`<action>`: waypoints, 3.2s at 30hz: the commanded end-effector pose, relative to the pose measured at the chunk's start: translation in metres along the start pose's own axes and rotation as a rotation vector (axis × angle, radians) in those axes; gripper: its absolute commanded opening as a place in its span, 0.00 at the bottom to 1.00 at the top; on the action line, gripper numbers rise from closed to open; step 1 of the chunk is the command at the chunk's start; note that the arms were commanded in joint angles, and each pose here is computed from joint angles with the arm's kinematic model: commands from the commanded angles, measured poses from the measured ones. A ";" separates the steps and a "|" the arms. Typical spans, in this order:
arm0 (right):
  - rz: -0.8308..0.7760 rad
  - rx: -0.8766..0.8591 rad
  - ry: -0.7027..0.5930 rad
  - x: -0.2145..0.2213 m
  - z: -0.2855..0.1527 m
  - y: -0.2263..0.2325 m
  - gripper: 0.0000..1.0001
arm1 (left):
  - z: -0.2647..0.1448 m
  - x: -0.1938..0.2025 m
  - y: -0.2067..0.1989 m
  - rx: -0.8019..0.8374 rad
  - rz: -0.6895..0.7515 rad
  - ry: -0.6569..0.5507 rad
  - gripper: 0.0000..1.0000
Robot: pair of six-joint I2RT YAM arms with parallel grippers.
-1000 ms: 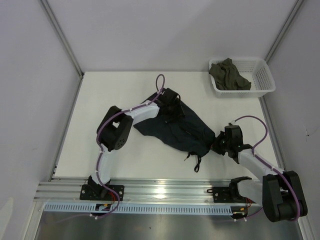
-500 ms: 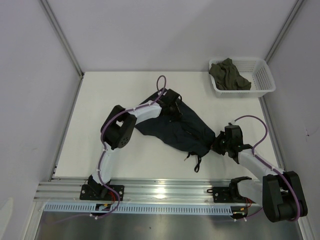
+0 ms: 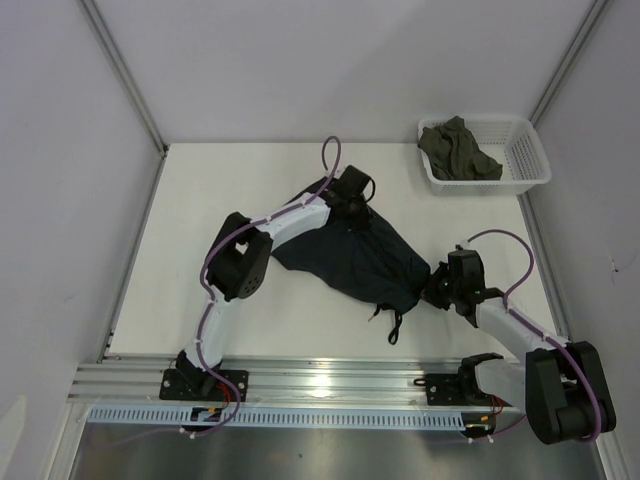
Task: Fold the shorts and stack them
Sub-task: Fold the shorts
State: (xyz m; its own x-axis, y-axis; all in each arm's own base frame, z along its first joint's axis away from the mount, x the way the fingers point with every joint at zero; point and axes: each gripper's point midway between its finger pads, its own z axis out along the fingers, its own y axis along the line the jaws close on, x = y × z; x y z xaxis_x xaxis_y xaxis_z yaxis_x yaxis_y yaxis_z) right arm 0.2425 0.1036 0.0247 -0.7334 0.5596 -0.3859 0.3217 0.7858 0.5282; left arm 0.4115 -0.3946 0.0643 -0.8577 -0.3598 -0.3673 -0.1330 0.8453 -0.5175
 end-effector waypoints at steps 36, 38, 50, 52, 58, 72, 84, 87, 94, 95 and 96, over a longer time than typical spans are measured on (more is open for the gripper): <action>0.012 0.079 0.051 -0.029 -0.058 0.006 0.00 | -0.107 -0.083 -0.044 0.138 0.292 -0.293 0.99; 0.035 0.082 0.094 -0.028 -0.063 0.007 0.00 | -0.122 -0.071 -0.020 0.140 0.306 -0.318 0.99; 0.197 0.126 0.127 -0.063 -0.109 0.053 0.00 | -0.095 0.023 0.069 0.142 0.324 -0.247 0.99; 0.209 0.138 0.113 -0.068 -0.115 0.059 0.00 | -0.087 0.028 0.060 0.147 0.339 -0.243 0.99; 0.186 0.139 0.123 -0.072 -0.115 0.070 0.00 | -0.071 0.025 0.045 0.112 0.318 -0.229 0.99; 0.131 0.155 0.111 -0.112 -0.113 0.101 0.00 | -0.050 0.083 0.095 -0.018 0.156 -0.192 0.98; -0.035 0.163 0.219 -0.126 -0.075 0.109 0.00 | -0.066 0.129 0.098 -0.039 0.068 -0.217 0.98; -0.075 0.159 0.225 -0.129 -0.074 0.117 0.00 | -0.071 0.137 0.078 0.022 0.064 -0.205 0.98; -0.127 0.186 0.209 -0.140 -0.082 0.130 0.00 | -0.110 0.112 0.044 0.143 0.125 -0.201 0.99; -0.133 0.196 0.202 -0.143 -0.083 0.131 0.00 | -0.123 0.105 0.043 0.161 0.142 -0.210 0.99; -0.153 0.208 0.210 -0.141 -0.086 0.131 0.00 | -0.129 0.094 0.046 0.164 0.132 -0.223 0.99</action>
State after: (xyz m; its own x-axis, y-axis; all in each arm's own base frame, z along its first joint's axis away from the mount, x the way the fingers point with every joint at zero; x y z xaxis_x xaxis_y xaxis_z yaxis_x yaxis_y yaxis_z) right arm 0.3369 0.1076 0.1997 -0.8711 0.4263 -0.2440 0.3338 0.8781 0.3427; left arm 0.2502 -0.3522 0.0578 -0.7590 -0.3261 -0.5635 0.0210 0.8528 -0.5219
